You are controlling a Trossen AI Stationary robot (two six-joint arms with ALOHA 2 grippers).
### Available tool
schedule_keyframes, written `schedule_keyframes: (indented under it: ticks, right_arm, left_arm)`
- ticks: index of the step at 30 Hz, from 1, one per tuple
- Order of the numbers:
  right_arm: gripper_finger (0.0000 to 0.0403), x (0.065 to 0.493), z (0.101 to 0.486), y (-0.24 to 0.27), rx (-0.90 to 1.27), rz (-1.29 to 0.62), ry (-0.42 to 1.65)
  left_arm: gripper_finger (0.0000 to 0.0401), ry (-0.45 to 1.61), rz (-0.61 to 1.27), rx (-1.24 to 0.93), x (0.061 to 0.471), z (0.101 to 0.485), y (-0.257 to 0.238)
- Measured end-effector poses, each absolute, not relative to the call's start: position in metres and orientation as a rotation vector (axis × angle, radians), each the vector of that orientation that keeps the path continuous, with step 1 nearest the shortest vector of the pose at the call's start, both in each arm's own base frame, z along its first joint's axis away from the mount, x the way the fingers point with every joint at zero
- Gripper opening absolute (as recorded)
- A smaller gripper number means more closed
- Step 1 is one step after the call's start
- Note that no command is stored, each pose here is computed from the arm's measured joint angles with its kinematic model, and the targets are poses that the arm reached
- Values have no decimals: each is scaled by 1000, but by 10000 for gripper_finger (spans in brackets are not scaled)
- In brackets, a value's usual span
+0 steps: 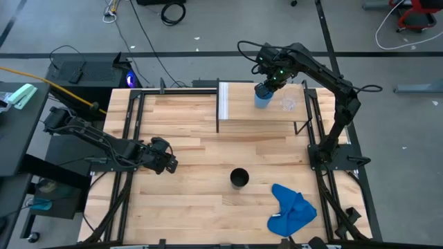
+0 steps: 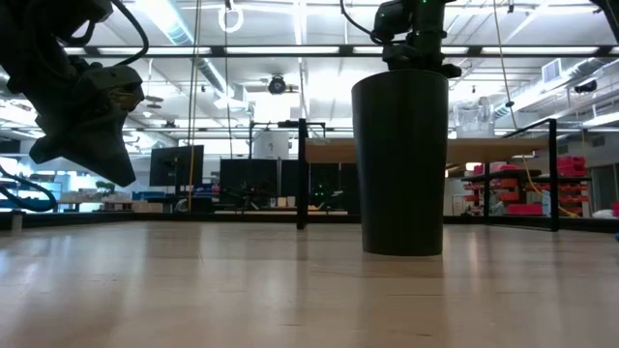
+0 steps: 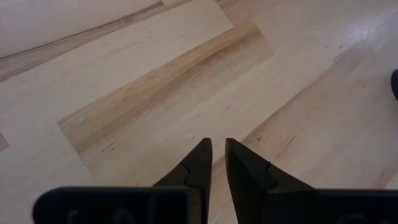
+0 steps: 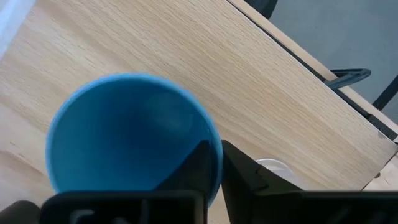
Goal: Stack small to large cups/mugs on shelf
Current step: Put the blue cup on the shelf
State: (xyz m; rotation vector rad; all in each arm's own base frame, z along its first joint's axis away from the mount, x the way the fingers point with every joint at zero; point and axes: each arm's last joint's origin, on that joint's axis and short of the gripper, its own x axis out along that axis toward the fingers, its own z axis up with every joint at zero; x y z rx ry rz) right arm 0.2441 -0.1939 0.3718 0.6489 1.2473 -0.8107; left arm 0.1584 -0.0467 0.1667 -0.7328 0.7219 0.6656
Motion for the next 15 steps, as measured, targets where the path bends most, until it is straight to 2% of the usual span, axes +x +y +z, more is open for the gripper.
schedule_keyframes:
  ticks: [15]
  right_arm:
    - [68,243,373,-195,654,-818,1242]
  left_arm:
    - [51,722,666,-733,158,167,-47]
